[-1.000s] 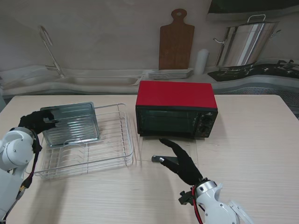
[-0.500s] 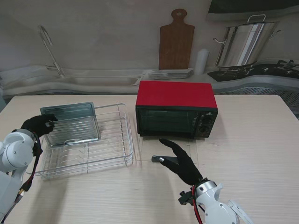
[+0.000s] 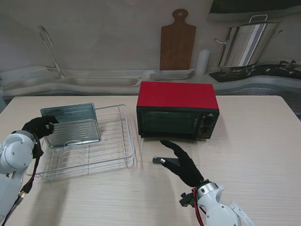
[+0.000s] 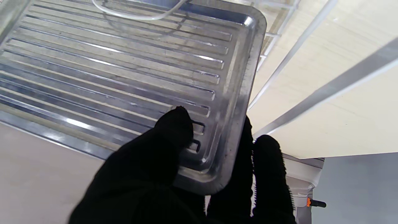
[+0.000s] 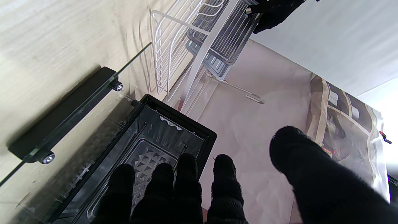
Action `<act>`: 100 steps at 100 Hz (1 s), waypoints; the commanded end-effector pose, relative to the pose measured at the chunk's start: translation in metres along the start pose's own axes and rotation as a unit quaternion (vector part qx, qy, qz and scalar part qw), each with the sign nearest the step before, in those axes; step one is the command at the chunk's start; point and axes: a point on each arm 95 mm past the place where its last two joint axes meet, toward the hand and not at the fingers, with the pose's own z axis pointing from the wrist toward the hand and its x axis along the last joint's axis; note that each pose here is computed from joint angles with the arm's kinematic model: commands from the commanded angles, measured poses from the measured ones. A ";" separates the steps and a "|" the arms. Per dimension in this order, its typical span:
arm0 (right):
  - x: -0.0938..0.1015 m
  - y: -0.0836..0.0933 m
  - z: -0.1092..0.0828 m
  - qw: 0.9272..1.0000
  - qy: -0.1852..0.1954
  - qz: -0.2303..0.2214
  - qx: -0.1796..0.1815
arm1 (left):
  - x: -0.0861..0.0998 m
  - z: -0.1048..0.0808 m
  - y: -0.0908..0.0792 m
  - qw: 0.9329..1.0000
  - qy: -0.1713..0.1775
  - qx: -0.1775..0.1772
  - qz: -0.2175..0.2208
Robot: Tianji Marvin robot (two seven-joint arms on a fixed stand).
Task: Slide the trays into the oven
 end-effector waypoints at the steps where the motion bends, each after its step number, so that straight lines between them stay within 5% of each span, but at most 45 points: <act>1: 0.001 -0.006 -0.002 1.000 0.000 0.006 0.009 | 0.004 -0.004 0.001 1.000 0.007 -0.004 -0.003; 55: 0.003 -0.004 -0.002 1.000 0.006 0.010 0.002 | 0.016 -0.025 -0.020 0.999 0.044 0.020 -0.020; 100: 0.008 -0.001 -0.003 1.000 0.012 0.014 -0.010 | 0.046 -0.067 -0.043 0.992 0.112 0.027 -0.052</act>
